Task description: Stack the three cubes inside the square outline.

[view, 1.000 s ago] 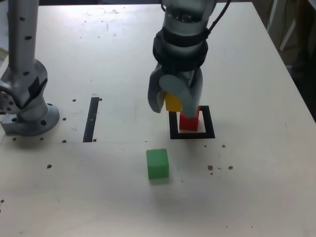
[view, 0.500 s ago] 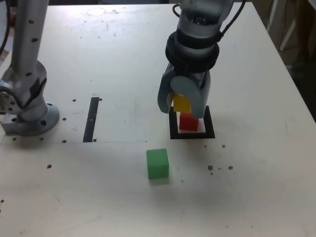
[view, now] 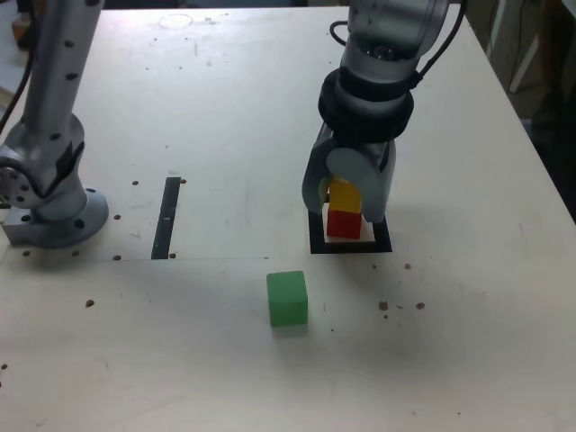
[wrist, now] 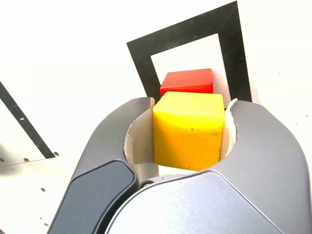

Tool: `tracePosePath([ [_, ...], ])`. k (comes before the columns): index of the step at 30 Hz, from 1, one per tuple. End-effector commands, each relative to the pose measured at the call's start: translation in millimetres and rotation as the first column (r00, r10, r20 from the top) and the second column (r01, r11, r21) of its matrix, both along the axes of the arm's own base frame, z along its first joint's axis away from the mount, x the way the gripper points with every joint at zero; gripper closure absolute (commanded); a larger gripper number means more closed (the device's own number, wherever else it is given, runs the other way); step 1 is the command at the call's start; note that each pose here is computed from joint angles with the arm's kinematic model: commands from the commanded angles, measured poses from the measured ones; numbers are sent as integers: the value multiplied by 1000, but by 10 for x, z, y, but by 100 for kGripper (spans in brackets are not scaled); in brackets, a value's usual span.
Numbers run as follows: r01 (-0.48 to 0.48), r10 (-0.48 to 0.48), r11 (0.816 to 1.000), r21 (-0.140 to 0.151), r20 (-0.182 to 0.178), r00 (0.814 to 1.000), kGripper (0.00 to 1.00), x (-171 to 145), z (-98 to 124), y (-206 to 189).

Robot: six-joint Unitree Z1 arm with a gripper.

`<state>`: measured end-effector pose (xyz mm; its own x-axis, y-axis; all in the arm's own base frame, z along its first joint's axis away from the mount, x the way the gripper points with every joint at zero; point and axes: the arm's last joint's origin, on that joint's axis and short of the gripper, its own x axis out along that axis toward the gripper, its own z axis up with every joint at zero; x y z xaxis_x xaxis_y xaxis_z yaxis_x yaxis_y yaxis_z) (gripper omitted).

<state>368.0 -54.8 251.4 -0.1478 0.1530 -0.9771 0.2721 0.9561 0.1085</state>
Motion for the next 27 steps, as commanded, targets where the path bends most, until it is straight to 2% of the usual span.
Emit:
tracePosePath([
  [1,-1,1,1000,-2,-1,1000,60,16,-13,10],
  [7,6,-6,1000,-3,-11,1000,10,16,-34,26],
  [9,6,-6,1000,-3,-14,1000,1,12,-39,32],
  [21,11,-12,1000,-7,-24,1000,0,-19,-39,37],
  [27,12,-12,1000,-6,-17,1000,0,-109,40,53],
])
